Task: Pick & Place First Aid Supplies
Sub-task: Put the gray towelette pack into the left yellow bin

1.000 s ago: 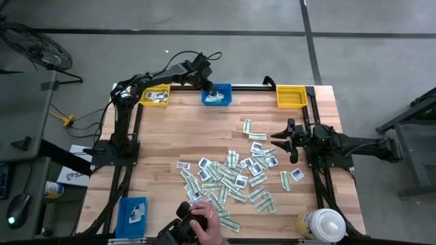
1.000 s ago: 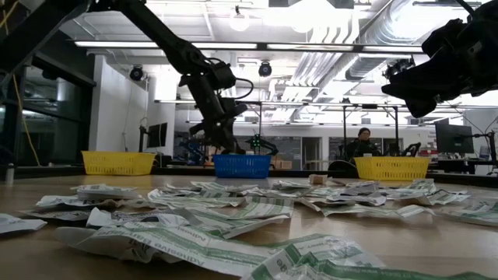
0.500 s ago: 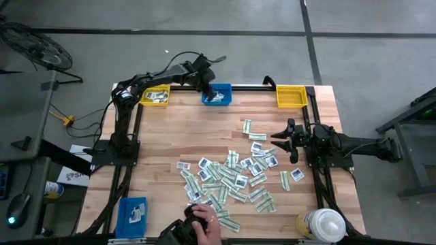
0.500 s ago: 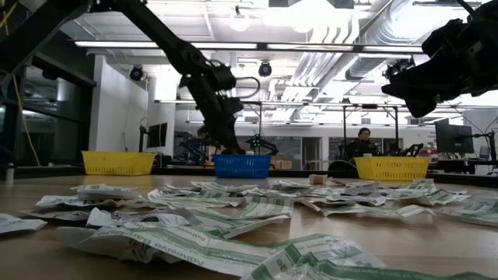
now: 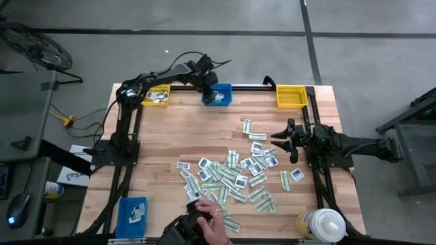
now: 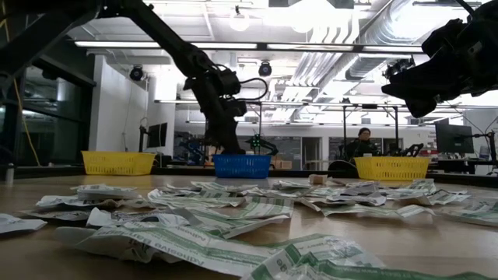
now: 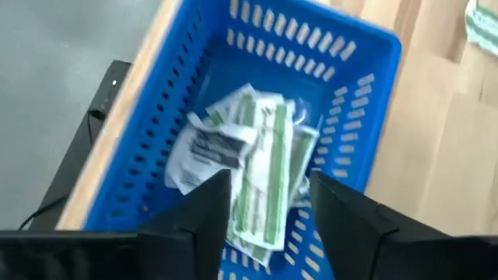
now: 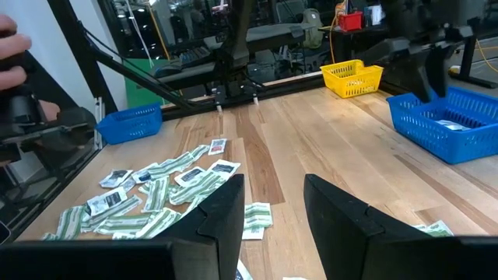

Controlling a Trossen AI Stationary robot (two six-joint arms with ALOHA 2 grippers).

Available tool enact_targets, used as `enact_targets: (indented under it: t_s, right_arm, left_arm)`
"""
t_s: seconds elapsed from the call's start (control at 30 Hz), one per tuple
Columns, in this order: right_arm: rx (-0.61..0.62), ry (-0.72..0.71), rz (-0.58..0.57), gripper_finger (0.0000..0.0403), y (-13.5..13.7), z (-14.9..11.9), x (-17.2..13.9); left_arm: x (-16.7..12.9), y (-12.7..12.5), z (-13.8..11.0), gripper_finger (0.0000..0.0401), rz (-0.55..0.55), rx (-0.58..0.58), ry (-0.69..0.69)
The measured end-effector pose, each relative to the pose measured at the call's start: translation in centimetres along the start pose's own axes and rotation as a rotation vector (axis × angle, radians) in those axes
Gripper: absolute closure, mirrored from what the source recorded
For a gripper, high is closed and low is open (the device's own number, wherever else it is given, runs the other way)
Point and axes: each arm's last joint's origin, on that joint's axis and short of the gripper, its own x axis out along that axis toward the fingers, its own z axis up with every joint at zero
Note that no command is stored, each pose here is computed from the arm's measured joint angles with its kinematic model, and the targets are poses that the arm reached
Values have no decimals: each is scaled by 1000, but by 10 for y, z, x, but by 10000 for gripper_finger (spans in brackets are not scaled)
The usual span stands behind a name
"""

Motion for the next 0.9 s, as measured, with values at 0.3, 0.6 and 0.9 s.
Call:
enact_targets:
  t_s: [0.3, 0.6, 0.9]
  right_arm:
    - [0, 0, 0, 274, 0, 0, 0]
    - [0, 1, 0, 274, 0, 0, 0]
    - [0, 0, 0, 274, 0, 0, 0]
  left_arm:
    - [3, 19, 19, 221, -81, 21, 108]
    - [20, 26, 34, 244, -71, -479, 218]
    - [38, 32, 32, 244, -5, -696, 222]
